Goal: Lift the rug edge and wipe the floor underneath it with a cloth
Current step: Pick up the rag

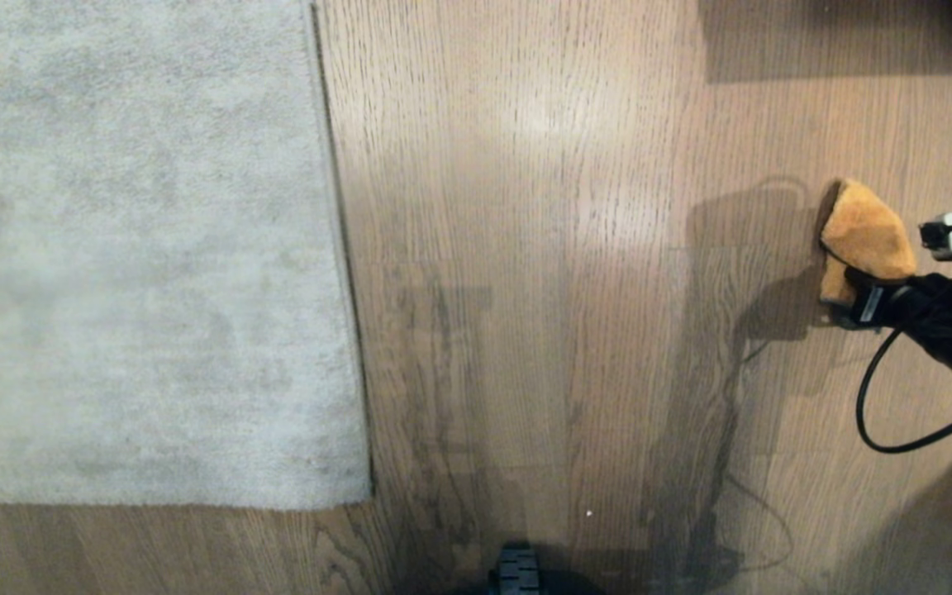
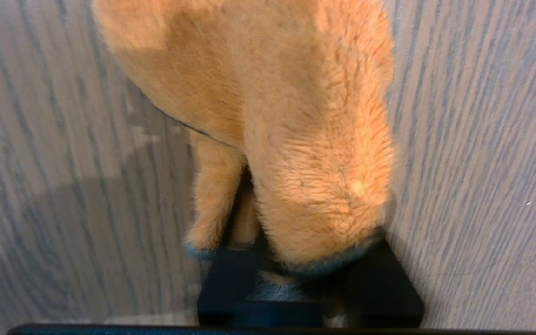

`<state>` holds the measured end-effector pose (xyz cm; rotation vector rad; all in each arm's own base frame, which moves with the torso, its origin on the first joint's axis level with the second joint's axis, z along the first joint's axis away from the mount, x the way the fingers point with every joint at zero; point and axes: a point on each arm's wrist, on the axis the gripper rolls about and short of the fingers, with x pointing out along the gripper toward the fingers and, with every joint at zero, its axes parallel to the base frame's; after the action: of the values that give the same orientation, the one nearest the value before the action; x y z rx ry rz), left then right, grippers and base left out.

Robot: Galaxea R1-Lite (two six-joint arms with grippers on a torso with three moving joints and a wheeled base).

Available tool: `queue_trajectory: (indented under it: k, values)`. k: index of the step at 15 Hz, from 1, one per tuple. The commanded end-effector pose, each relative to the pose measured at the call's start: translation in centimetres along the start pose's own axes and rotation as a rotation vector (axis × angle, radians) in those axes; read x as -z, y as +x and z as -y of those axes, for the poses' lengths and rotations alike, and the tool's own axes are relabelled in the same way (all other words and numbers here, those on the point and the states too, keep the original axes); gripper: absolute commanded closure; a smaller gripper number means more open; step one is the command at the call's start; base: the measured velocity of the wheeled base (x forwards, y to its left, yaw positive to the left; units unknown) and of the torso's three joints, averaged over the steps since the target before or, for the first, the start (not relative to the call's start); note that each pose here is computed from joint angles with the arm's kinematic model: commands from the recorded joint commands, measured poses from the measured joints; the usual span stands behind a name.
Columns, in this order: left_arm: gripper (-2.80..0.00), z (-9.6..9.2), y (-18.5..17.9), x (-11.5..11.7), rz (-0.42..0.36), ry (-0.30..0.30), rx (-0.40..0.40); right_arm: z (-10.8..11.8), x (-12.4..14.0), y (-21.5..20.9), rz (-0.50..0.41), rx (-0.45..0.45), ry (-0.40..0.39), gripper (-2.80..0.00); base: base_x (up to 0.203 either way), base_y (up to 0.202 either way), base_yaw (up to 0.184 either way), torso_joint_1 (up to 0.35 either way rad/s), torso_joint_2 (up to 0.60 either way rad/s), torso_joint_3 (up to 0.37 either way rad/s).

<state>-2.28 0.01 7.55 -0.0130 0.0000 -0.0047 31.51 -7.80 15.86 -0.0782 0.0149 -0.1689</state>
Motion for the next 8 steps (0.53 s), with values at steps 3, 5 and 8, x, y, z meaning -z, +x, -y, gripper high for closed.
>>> queue_trajectory:
  k: [3,5,8]
  values:
    - [0.00,0.0,0.0,0.0,0.000,-0.001,0.000,-0.6,-1.6,-1.2,0.042,-0.020,-0.001,0.00,0.000,0.000,0.000,0.000,0.00,0.000]
    - [0.00,0.0,0.0,0.0,0.000,-0.001,0.000,-1.0,-1.8,-2.4,0.043,-0.031,0.000,0.00,0.000,0.000,0.000,0.000,0.00,0.000]
    - [0.00,0.0,0.0,0.0,0.000,-0.001,0.000,-1.5,-2.2,-4.2,0.053,-0.046,-0.001,0.00,0.000,0.000,0.000,0.000,0.00,0.000]
